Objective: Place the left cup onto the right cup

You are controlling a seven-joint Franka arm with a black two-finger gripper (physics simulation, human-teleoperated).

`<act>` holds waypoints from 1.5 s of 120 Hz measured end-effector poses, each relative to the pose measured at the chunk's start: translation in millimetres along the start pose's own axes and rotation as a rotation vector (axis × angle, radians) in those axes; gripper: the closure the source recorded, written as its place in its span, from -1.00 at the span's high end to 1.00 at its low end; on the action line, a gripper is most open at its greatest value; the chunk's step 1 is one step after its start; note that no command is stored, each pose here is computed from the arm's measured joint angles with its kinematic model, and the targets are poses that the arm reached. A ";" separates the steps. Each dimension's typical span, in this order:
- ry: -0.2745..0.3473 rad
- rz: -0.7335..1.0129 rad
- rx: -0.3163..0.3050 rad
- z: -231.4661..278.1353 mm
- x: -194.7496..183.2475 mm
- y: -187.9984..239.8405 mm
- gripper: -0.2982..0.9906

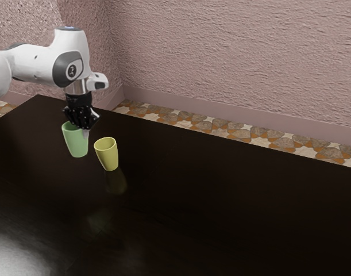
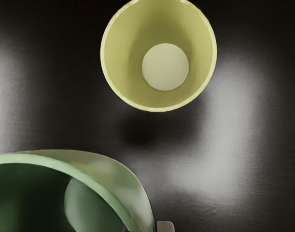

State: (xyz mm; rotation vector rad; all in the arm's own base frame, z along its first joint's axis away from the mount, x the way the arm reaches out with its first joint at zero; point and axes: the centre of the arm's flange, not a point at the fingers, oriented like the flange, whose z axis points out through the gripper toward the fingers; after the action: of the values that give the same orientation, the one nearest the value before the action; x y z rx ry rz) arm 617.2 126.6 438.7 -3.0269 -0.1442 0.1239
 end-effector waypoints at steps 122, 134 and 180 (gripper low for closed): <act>0.045 0.059 -0.005 -14.6 83.0 26.5 -0.68; 0.043 0.063 -0.006 -14.1 83.4 28.9 -0.68; 0.017 0.057 -0.008 2.8 84.2 24.6 -0.68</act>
State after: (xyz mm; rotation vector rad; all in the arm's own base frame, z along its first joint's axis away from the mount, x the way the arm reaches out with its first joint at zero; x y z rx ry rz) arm 702.8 110.9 426.7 -3.0403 -0.0571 0.1020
